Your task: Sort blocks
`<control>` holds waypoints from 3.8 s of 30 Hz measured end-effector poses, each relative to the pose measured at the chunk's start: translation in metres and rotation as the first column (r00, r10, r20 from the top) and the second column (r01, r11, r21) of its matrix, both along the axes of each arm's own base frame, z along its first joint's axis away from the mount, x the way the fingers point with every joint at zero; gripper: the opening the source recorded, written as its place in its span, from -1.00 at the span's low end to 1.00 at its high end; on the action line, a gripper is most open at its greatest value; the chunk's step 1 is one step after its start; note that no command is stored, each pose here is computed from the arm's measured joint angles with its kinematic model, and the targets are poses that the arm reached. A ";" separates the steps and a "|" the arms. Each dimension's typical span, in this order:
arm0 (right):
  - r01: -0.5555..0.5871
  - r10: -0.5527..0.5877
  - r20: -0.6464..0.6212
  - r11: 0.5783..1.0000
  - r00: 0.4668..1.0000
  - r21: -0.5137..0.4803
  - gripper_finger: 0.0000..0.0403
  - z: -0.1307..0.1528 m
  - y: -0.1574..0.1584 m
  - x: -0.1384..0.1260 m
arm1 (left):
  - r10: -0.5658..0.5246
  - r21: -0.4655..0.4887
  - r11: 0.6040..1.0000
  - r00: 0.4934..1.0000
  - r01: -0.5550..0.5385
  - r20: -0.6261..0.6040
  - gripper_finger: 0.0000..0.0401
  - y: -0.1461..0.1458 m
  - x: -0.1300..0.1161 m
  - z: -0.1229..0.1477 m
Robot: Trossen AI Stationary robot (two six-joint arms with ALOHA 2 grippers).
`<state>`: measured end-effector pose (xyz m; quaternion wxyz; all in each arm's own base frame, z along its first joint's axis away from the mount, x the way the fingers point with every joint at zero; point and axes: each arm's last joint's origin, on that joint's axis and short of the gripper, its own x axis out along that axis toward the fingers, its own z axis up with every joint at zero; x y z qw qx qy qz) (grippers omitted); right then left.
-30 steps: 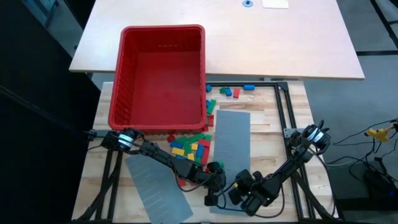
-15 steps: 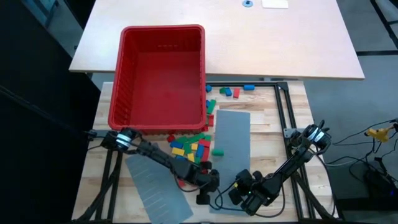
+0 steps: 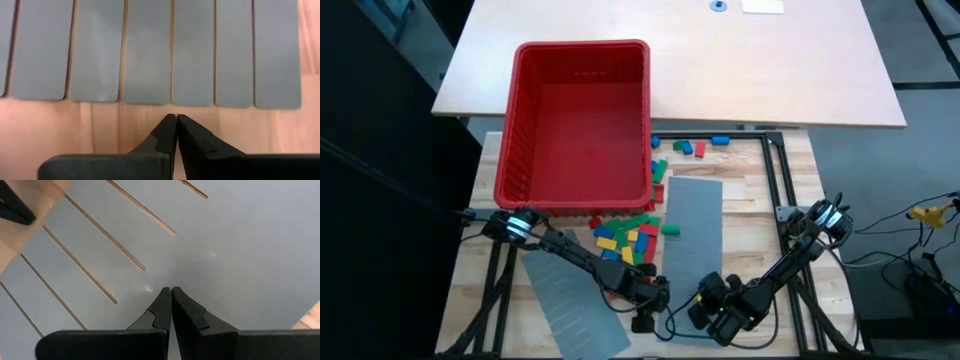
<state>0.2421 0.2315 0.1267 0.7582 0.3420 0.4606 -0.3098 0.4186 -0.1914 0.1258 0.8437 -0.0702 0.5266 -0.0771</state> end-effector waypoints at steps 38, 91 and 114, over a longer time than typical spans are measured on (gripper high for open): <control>-0.011 0.010 0.043 1.000 0.999 0.027 -1.00 0.000 0.003 0.004 | 0.055 -0.115 0.992 0.995 -0.046 0.081 -0.37 -0.001 0.020 -0.030; 0.007 0.003 -0.239 0.999 0.971 0.043 -1.00 0.006 -0.021 -0.051 | -0.063 -0.168 0.982 0.989 0.086 0.137 -1.00 -0.013 0.023 -0.001; -0.007 0.018 -0.111 0.995 0.994 0.100 -1.00 0.006 -0.021 -0.031 | -0.123 -0.007 0.992 0.992 0.123 -0.012 -1.00 -0.011 0.021 0.033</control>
